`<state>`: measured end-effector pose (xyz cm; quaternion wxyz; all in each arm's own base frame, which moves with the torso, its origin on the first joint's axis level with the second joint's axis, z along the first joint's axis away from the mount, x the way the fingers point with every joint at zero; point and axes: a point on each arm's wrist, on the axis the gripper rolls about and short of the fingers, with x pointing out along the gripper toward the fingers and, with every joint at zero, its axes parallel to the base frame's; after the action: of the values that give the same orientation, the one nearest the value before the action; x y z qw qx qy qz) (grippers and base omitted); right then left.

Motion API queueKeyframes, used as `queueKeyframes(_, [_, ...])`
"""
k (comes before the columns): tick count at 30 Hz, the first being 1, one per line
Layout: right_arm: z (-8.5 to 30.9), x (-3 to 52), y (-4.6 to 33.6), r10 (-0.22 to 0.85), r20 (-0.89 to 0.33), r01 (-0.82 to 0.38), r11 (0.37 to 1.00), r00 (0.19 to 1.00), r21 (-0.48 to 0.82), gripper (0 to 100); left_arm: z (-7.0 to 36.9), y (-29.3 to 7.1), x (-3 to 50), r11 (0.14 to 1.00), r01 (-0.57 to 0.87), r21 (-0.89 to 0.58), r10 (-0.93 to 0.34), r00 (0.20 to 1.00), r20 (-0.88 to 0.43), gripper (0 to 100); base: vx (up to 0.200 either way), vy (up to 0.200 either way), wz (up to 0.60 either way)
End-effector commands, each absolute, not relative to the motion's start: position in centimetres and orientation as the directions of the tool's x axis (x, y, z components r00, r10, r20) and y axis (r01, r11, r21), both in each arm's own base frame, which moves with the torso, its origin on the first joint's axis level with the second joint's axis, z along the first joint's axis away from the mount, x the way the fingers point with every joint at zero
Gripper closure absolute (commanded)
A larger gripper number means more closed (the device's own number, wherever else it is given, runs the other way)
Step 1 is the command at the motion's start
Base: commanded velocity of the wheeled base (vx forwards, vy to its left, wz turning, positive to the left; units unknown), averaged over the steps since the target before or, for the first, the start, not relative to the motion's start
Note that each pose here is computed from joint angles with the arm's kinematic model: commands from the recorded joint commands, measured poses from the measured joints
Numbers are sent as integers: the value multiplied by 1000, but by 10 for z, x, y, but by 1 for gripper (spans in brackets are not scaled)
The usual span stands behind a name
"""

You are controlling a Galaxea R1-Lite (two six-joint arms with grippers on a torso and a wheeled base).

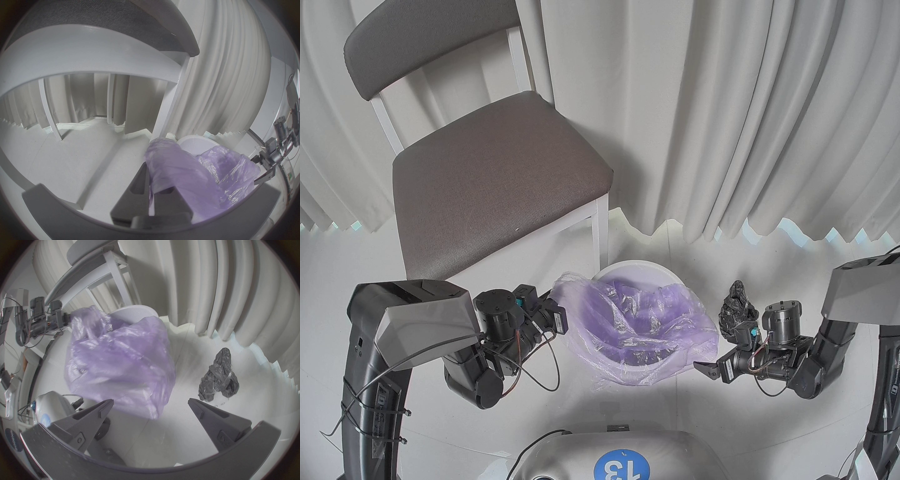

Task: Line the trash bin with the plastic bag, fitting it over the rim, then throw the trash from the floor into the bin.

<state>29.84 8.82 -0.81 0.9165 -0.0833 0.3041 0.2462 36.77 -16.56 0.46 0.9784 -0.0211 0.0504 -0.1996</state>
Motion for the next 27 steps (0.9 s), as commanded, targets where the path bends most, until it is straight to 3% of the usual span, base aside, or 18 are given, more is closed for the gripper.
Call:
queueKeyframes(1, [40, 279, 82, 462, -552, -560, 828, 694, -12, 0, -18, -168, 370, 920, 389, -58, -393, 910, -135, 100, 0, 0, 0])
queueKeyframes(10, [61, 270, 98, 553, -447, -625, 780, 703, -19, 0, -30, -171, 374, 919, 390, -59, -394, 908, -139, 100, 0, 0, 0])
queueKeyframes(17, [74, 272, 139, 569, -381, -626, 780, 729, -32, 0, -24, -170, 374, 919, 390, -63, -395, 910, -125, 100, 0, 0, 0])
queueKeyframes(26, [97, 279, 171, 571, -567, -776, 594, 594, -213, 0, -23, -170, 374, 919, 390, -62, -394, 913, -106, 100, 0, 0, 0])
queueKeyframes(27, [95, 280, 173, 558, -607, -808, 521, 566, -275, 0, -23, -170, 373, 918, 392, -60, -396, 912, -104, 100, 0, 0, 0])
